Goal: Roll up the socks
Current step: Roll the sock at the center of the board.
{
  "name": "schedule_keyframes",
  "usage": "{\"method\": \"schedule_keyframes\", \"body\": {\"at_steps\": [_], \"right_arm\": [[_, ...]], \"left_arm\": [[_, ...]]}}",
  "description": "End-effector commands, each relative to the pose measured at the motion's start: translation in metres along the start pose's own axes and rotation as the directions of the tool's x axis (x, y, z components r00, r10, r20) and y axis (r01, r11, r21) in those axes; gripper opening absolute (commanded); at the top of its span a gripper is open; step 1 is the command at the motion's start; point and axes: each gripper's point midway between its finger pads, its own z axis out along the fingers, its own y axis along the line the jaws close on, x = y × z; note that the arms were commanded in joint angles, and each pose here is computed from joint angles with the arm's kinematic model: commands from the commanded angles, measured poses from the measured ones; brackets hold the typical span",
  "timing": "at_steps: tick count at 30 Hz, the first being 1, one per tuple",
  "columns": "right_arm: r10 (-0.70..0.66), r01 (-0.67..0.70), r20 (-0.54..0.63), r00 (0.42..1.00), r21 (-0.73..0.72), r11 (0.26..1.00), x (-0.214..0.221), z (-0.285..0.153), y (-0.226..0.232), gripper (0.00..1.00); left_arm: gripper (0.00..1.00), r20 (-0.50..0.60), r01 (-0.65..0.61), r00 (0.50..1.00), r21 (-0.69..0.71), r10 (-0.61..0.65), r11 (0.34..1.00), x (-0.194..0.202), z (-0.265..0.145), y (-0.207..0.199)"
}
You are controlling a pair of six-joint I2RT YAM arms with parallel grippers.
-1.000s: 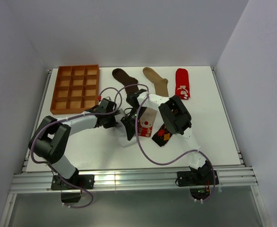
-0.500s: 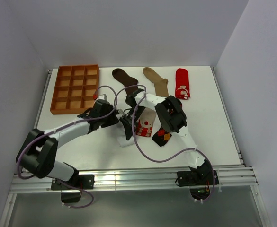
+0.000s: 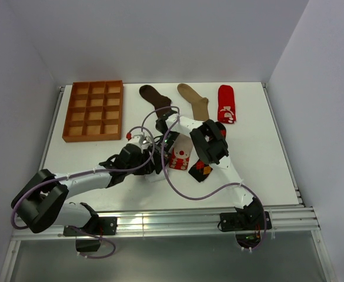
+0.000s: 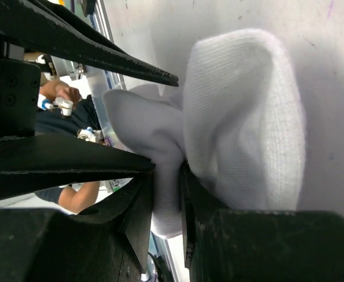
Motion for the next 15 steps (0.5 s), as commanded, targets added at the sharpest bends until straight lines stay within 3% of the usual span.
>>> {"method": "schedule_keyframes", "body": {"at_steps": [1,8,15], "right_arm": [[-0.08,0.084,-0.038,0.996,0.12,0.989,-0.002,0.01,-0.046,0.14],[-0.076,0.078,-0.024,0.997,0.127,0.989,-0.006,0.008,-0.05,0.14],[-0.062,0.064,-0.014,0.998,0.136,0.989,-0.005,0.003,-0.056,0.14]], "left_arm": [[0.52,0.094,-0.02,0.996,0.188,0.003,0.982,-0.023,-0.008,-0.045],[0.45,0.074,-0.026,0.997,0.236,0.009,0.971,-0.014,-0.008,-0.051],[0.45,0.064,-0.018,0.998,0.3,-0.002,0.954,-0.007,-0.02,-0.057]]}}
